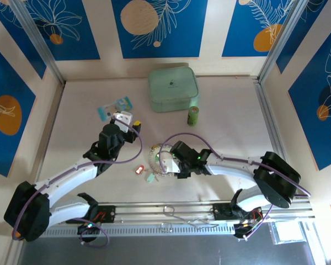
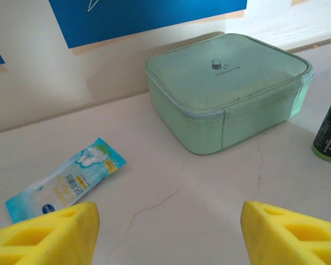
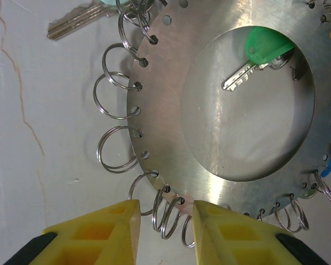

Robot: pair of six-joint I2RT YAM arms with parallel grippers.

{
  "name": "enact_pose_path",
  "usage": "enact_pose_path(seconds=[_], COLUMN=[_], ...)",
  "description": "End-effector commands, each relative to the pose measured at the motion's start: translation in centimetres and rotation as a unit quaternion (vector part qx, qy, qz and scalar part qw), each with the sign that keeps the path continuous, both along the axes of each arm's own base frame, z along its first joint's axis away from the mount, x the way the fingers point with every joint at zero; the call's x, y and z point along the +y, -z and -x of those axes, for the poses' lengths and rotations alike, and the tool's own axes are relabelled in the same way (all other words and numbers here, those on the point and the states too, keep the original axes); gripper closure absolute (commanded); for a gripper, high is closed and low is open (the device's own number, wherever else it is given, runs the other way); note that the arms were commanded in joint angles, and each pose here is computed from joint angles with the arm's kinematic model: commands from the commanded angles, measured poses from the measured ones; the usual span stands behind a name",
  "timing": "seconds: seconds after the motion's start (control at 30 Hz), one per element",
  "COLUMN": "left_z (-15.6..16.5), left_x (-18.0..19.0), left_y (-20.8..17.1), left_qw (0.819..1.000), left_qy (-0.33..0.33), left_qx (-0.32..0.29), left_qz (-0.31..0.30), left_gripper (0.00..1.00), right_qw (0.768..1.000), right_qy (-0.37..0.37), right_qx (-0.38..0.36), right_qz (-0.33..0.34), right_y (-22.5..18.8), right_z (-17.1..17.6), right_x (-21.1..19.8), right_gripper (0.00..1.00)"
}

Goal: Put the keys on the keyring

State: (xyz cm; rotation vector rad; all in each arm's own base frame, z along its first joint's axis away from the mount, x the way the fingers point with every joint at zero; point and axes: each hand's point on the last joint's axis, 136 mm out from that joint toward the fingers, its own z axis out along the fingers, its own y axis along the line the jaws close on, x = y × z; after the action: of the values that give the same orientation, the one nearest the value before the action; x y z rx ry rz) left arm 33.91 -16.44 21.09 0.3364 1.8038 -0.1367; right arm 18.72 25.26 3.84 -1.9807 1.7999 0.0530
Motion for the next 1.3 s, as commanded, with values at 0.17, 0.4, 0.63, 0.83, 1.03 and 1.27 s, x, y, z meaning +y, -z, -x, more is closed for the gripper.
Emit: enact_pose_path(seconds=[0.17, 0.4, 0.63, 0.83, 1.03, 1.27], left_z=[-0.3, -0.3, -0.4, -0.3, -0.3, -0.4], left_x=[0.1, 0.0, 0.1, 0.0, 0.0, 0.0], left_y=[-2.4, -2.2, -2.1, -2.2, -2.2, -2.1], left_qw=[0.999, 1.0, 1.0, 1.0, 1.0, 1.0], left_qy=[-0.002, -0.001, -0.002, -0.001, 0.0, -0.001], left_qx=[-0.029, -0.027, -0.026, -0.027, -0.026, -0.025], left_qz=[0.012, 0.012, 0.011, 0.013, 0.012, 0.012], left_gripper=[0.32, 0.32, 0.32, 0.32, 0.32, 0.32], right_qw=[1.0, 1.0, 1.0, 1.0, 1.0, 0.998], right_qy=[0.003, 0.012, 0.011, 0.013, 0.029, 0.051], right_qx=[0.02, 0.009, -0.003, -0.006, 0.006, 0.012], right_qz=[0.013, 0.02, 0.023, 0.023, 0.001, -0.021], right_y=[1.5, 1.7, 1.5, 1.3, 0.8, 1.0], right_z=[0.1, -0.6, -1.0, -1.1, -1.3, -1.9], right_x=[-0.4, -0.3, -0.4, -0.5, -0.2, 0.4], right_gripper=[0.67, 0.75, 0.87, 0.97, 0.98, 0.9])
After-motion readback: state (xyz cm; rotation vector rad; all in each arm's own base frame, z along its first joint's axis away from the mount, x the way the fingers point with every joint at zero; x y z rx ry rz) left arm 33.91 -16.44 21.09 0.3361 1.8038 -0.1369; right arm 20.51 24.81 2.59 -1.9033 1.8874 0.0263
